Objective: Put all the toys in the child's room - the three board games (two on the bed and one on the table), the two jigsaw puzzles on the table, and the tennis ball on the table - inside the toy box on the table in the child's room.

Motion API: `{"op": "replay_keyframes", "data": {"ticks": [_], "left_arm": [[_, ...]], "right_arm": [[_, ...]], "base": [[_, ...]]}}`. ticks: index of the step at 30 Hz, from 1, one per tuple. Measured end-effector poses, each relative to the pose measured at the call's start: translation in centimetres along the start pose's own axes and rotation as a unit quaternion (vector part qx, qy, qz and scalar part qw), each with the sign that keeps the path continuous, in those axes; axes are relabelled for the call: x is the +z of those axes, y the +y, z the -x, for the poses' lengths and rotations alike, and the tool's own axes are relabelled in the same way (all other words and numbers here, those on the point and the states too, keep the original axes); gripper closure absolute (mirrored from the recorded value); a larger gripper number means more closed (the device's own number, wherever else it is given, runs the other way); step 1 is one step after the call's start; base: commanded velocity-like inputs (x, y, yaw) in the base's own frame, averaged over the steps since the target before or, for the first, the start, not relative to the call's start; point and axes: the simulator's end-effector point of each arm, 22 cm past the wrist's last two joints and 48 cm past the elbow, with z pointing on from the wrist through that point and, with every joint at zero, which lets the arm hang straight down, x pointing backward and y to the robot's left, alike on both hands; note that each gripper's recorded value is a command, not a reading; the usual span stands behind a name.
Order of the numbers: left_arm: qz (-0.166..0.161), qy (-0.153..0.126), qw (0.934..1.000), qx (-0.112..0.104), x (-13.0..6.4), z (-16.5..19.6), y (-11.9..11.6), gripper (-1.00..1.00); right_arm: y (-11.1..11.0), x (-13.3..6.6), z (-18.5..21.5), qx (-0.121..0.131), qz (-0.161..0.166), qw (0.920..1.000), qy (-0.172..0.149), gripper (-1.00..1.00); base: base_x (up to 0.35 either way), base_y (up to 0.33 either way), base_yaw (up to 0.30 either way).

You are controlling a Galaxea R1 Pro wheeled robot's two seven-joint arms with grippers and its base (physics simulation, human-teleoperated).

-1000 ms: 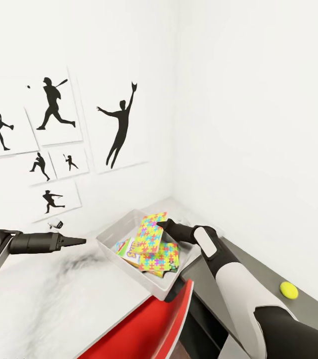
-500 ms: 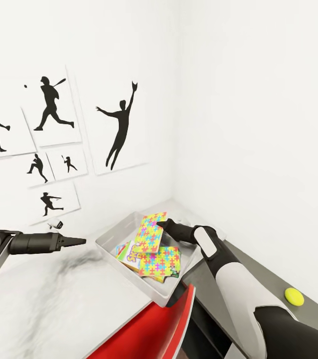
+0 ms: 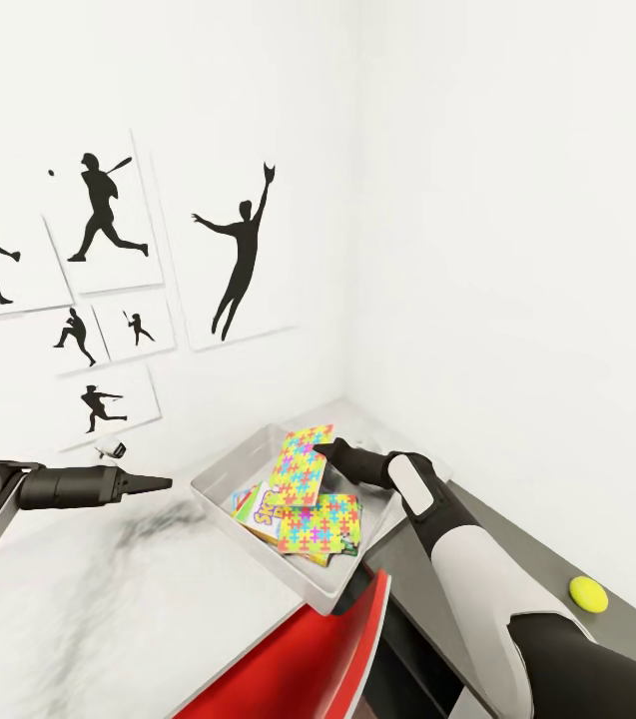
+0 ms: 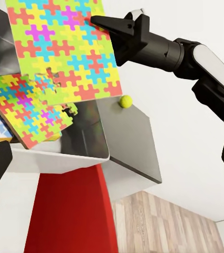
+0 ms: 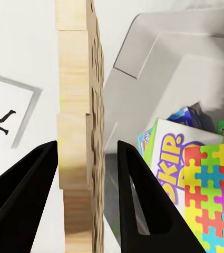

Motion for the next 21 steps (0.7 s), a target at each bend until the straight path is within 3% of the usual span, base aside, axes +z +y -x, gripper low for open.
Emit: {"op": "replay_keyframes", "data": {"ticks": [10, 11, 21], "left_arm": [[-0.001, 0.0, 1.0, 0.0, 0.0, 0.0, -0.04, -1.0], [-0.001, 0.0, 1.0, 0.0, 0.0, 0.0, -0.04, -1.0], [-0.001, 0.0, 1.0, 0.0, 0.0, -0.01, -0.04, -1.0]], "right_arm": [[-0.08, 0.03, -0.14, 0.0, -0.001, 1.0, 0.002, 1.0], [-0.08, 0.03, -0.15, 0.0, -0.001, 1.0, 0.002, -1.0], [-0.09, 0.03, -0.21, 0.0, -0.002, 1.0, 0.004, -1.0]], "base": [[0.0, 0.0, 0.0], [0.0, 0.0, 0.0], [0.0, 0.0, 0.0]]}}
